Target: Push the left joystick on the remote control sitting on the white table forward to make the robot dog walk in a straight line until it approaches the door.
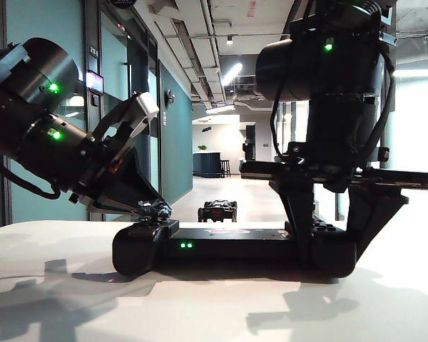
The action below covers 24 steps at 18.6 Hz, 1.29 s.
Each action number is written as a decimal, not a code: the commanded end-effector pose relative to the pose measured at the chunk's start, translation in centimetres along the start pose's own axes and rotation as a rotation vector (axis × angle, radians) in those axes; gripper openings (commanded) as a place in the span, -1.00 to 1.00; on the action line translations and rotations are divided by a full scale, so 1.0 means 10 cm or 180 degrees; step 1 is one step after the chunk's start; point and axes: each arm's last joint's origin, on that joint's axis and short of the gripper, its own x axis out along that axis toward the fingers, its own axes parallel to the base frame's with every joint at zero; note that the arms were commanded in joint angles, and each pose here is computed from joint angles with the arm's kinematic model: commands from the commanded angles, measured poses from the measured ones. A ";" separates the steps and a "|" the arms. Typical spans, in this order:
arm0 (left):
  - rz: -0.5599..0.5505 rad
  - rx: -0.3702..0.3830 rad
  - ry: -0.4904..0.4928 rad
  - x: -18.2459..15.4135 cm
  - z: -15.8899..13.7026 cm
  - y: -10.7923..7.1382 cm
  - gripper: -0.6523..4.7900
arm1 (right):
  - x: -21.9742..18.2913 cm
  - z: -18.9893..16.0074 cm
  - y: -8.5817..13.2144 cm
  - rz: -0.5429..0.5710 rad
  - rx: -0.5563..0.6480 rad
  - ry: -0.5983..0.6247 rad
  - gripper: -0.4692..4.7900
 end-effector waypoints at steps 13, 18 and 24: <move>0.0087 0.0032 -0.0049 -0.01 0.03 0.01 -0.78 | -0.01 0.00 0.00 0.0025 -0.0014 0.0030 -0.26; 0.0087 0.0030 -0.0049 -0.01 0.03 0.01 -0.78 | -0.01 -0.01 0.00 0.0024 -0.0014 0.0031 -0.26; 0.0087 0.0030 -0.0049 -0.01 0.03 0.01 -0.78 | -0.01 0.00 0.00 0.0025 -0.0014 0.0030 -0.26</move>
